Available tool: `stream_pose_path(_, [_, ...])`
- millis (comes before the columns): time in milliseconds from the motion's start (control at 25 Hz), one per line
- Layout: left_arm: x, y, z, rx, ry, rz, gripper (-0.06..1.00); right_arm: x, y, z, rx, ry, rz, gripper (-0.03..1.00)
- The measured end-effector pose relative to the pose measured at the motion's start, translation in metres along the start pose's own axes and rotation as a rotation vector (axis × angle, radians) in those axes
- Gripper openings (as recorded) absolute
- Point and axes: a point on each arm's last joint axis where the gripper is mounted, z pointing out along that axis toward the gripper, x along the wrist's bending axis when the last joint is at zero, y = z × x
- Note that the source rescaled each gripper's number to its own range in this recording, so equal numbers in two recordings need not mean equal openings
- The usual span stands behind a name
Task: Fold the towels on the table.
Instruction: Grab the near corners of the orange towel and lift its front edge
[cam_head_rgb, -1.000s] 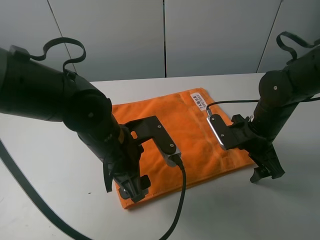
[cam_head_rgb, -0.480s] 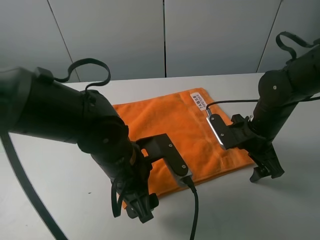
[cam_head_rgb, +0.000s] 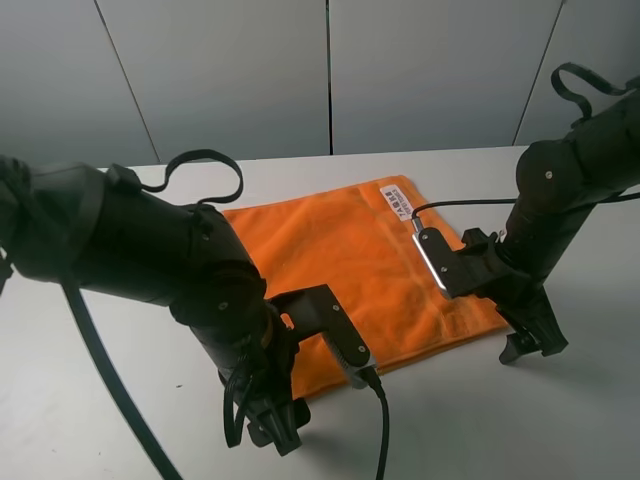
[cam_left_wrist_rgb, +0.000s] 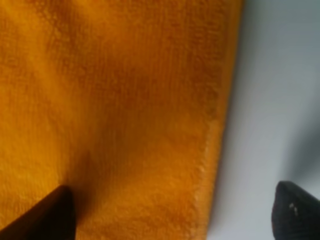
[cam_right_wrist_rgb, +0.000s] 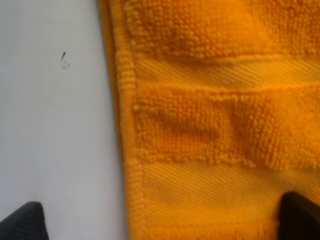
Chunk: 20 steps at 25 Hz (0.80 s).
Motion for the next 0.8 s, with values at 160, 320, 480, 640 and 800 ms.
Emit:
stream_pose_path(160, [-0.0025, 0.0023, 0.0002, -0.021, 0.011, 0.03, 1.0, 0.0, 0.0, 0.0, 0.0, 0.0, 0.0, 1.0])
stream_pose_path(320, [-0.0022, 0.0043, 0.0001, -0.041, 0.02, 0.045, 1.0, -0.0001, 0.0001, 0.0004, -0.001, 0.001, 0.0, 1.0])
stream_pose_path(480, [-0.0009, 0.0055, 0.0, -0.054, 0.034, 0.042, 1.0, -0.0001, 0.0001, 0.0004, -0.001, 0.001, 0.0, 1.0])
stream_pose_path(640, [-0.0005, 0.0063, -0.0001, -0.062, 0.039, 0.051, 1.0, -0.0001, 0.0001, 0.0004, -0.001, 0.001, 0.0, 1.0])
stream_pose_path(800, [-0.0008, 0.0056, 0.0056, -0.048, 0.038, 0.056, 1.0, -0.0001, 0.0001, 0.0004, -0.001, 0.001, 0.0, 1.0])
